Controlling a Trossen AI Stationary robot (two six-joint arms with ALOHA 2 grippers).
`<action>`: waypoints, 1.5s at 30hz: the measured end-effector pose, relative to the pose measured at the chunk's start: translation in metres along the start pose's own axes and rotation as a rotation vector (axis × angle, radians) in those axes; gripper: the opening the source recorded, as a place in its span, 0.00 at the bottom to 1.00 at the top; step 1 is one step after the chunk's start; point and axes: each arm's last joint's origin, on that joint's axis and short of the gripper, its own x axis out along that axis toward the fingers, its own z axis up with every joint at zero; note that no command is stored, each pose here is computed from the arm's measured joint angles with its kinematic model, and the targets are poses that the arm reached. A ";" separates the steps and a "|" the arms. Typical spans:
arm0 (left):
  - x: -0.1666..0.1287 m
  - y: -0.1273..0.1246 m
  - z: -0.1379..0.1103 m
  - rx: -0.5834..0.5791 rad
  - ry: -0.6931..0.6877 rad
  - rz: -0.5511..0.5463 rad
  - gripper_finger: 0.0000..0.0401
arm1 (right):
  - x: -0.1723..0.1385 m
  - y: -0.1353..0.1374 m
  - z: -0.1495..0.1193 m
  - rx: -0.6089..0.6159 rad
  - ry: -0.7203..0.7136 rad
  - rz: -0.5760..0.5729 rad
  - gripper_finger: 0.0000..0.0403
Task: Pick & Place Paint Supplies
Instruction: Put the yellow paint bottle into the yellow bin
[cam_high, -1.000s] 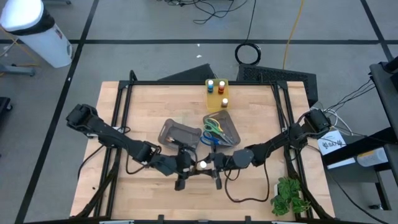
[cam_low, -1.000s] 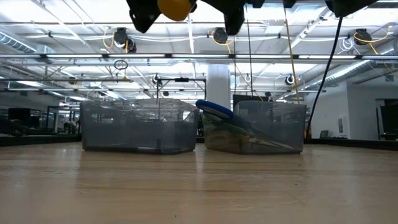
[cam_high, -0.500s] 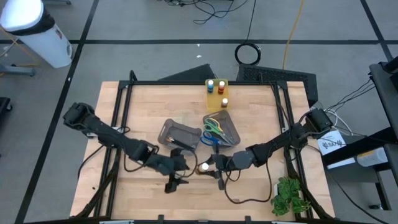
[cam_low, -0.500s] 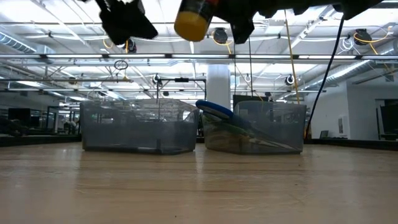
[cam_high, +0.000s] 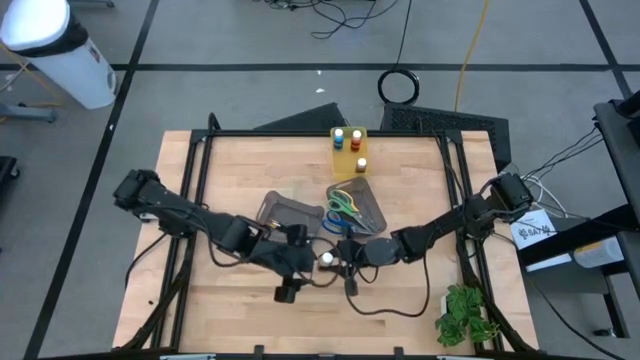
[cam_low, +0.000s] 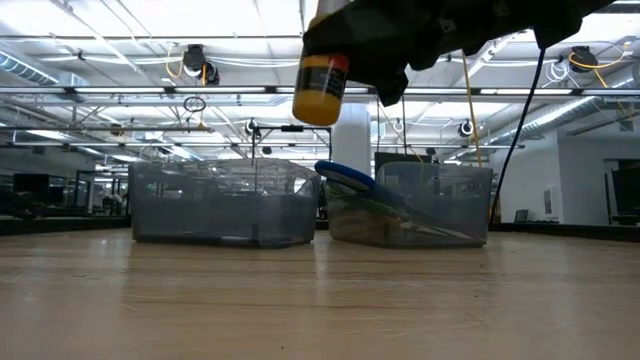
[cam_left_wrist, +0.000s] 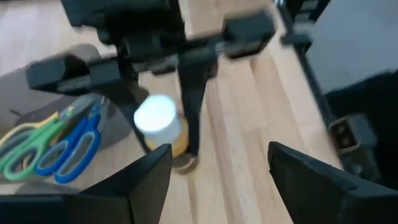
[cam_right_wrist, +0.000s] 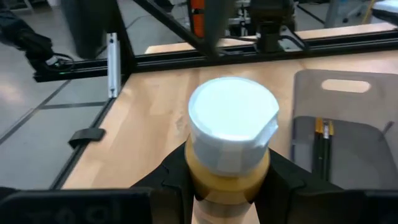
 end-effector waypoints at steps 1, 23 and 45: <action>0.004 0.000 0.000 0.013 0.014 0.009 0.67 | 0.000 0.001 0.000 0.000 0.000 0.003 0.26; 0.035 0.034 0.011 -0.071 -0.023 -0.024 0.64 | -0.001 0.005 -0.002 -0.030 0.013 0.015 0.26; 0.050 0.032 0.007 -0.078 0.011 -0.051 0.58 | -0.001 0.005 -0.005 -0.030 0.042 0.009 0.26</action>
